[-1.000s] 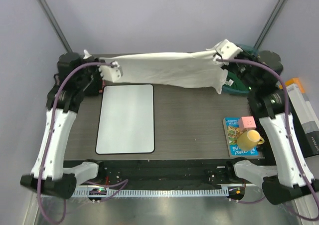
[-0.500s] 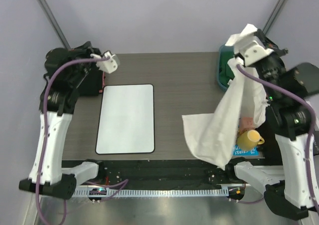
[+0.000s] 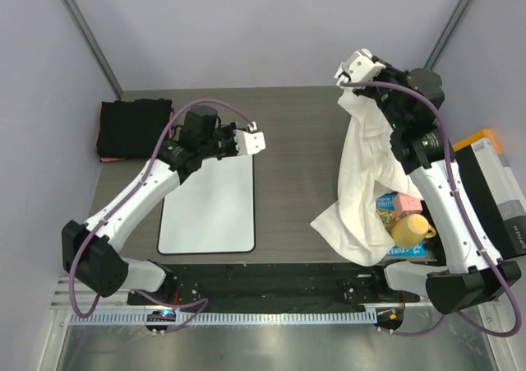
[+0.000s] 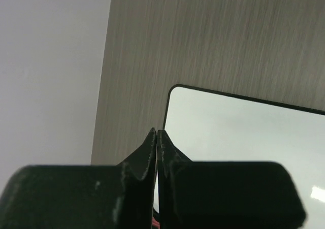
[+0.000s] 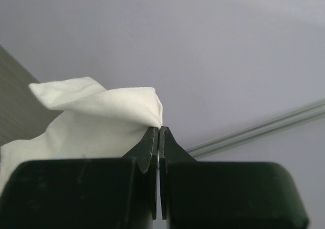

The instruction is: Fold and stack the t-shirts

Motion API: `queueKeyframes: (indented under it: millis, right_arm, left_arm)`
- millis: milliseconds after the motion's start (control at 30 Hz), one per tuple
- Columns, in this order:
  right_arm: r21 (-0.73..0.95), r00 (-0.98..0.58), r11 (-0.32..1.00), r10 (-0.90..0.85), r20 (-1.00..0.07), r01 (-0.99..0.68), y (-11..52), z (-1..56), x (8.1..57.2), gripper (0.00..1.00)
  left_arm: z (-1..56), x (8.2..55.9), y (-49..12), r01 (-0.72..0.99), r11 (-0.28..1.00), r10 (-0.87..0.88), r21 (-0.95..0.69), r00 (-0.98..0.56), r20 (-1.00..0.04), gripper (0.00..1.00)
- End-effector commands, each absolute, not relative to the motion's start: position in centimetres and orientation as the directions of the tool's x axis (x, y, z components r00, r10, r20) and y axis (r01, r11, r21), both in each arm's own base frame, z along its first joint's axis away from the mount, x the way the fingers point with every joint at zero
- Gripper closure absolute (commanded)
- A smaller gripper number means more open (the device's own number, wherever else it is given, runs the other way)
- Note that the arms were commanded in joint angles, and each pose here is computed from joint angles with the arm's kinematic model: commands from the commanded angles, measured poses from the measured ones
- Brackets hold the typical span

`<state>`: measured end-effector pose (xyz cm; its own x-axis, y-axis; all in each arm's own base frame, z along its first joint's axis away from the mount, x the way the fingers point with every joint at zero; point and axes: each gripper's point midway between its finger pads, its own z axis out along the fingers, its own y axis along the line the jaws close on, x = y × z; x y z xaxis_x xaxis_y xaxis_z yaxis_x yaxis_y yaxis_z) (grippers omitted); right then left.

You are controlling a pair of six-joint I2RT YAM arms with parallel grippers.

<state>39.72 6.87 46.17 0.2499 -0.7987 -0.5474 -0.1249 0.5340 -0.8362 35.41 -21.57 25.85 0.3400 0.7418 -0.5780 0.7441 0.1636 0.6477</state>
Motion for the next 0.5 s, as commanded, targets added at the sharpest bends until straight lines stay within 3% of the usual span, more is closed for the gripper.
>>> queueKeyframes:
  millis: [0, 100, 133, 167, 267, 367, 400, 467]
  right_arm:
    - [-0.729, 0.489, 0.669, -0.689, -0.535, 0.144, 8.2, 56.6, 39.7, 0.99]
    - [-0.62, 0.481, 0.659, -0.745, -0.462, 0.425, 7.0, 59.5, 41.6, 0.99]
    - [-0.521, 0.498, 0.651, -0.759, -0.42, 0.552, 5.8, 63.0, 40.2, 0.99]
    - [-0.546, 0.405, 0.589, -0.807, -0.43, 0.596, 5.4, 61.4, 43.2, 0.99]
    - [-0.556, 0.34, 0.569, -0.817, -0.466, 0.606, 3.5, 61.8, 44.7, 0.99]
    - [-0.695, 0.243, 0.488, -0.871, -0.427, 0.529, 3.1, 56.3, 46.4, 0.99]
    - [-0.719, 0.236, 0.461, -0.887, -0.398, 0.521, 2.8, 56.0, 45.2, 0.99]
    - [-0.811, 0.163, 0.417, -0.908, -0.385, 0.41, 2.7, 49.9, 46.2, 0.99]
  left_arm:
    - [29.5, 39.4, -21.6, 0.599, 0.396, 0.695, 0.696, 0.3, -0.653, 1.0]
    - [29.7, 39.5, -21.9, 0.577, 0.421, 0.679, 0.7, 0.311, -0.665, 1.0]
    - [29.4, 39.1, -22.2, 0.59, 0.418, 0.671, 0.691, 0.312, -0.673, 1.0]
    - [29.1, 38.5, -22.9, 0.615, 0.401, 0.652, 0.679, 0.329, -0.683, 1.0]
    - [26.9, 36.3, -25.0, 0.709, 0.313, 0.611, 0.632, 0.359, -0.705, 1.0]
    - [23.2, 34.8, -26.8, 0.792, 0.227, 0.61, 0.566, 0.338, -0.717, 0.79]
    - [22.3, 34.2, -27.8, 0.817, 0.193, 0.601, 0.543, 0.339, -0.724, 0.6]
    - [19.5, 33.9, -28.9, 0.865, 0.149, 0.607, 0.48, 0.303, -0.734, 0.42]
